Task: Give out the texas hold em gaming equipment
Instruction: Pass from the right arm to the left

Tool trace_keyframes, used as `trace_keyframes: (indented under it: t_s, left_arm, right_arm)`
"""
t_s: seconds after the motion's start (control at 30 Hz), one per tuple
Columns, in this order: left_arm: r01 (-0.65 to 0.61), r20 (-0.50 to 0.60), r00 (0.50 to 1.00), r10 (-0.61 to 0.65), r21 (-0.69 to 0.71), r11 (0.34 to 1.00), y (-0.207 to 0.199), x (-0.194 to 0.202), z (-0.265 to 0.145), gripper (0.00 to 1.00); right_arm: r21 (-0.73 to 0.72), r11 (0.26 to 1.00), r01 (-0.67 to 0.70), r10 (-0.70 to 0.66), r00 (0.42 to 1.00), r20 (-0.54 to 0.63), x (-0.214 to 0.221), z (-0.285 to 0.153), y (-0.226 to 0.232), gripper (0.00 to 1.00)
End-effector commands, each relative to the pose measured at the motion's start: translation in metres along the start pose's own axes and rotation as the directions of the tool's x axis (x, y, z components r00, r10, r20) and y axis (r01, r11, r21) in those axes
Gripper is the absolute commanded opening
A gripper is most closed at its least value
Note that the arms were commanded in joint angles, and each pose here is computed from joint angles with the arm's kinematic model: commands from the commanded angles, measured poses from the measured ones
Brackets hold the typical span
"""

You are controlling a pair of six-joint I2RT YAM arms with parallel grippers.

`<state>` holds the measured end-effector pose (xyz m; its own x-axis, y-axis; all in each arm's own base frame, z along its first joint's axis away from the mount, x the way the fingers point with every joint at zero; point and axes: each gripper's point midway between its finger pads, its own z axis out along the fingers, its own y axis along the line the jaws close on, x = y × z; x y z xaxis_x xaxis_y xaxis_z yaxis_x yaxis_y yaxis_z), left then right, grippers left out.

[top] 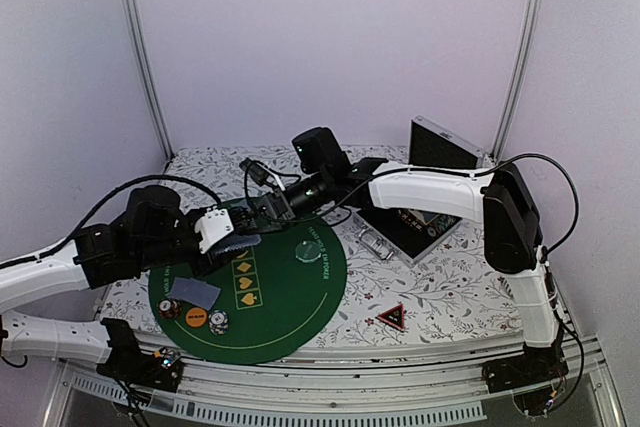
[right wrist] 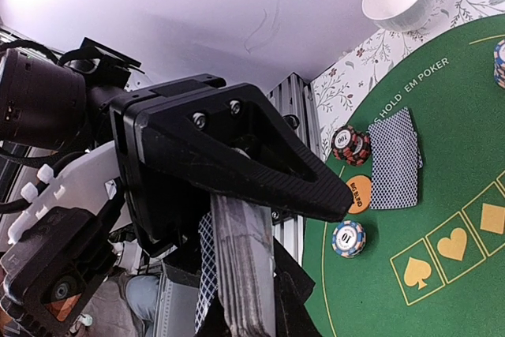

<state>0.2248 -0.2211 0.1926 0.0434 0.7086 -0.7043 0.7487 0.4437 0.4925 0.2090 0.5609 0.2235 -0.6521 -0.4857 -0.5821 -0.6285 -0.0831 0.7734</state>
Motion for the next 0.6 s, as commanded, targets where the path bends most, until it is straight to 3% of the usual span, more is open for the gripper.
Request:
trace_keyframes:
  t_s: [0.0, 0.2, 0.57]
  left_arm:
    - [0.013, 0.056, 0.998, -0.012, -0.02, 1.0, 0.007, -0.014, -0.009, 0.56]
    - [0.011, 0.054, 0.999, -0.01, -0.026, 1.0, 0.008, -0.014, -0.009, 0.56]
    - [0.014, 0.063, 0.998, -0.011, -0.038, 0.999, 0.01, -0.015, -0.012, 0.56]
  right_arm:
    - [-0.059, 0.996, 0.069, -0.07, 0.997, -0.013, -0.001, -0.001, 0.04, 0.08]
    - [-0.027, 0.998, 0.054, -0.055, 0.998, -0.005, -0.002, -0.001, 0.035, 0.34]
    - [0.189, 0.982, -0.013, 0.005, 0.999, 0.044, -0.004, -0.03, -0.002, 0.39]
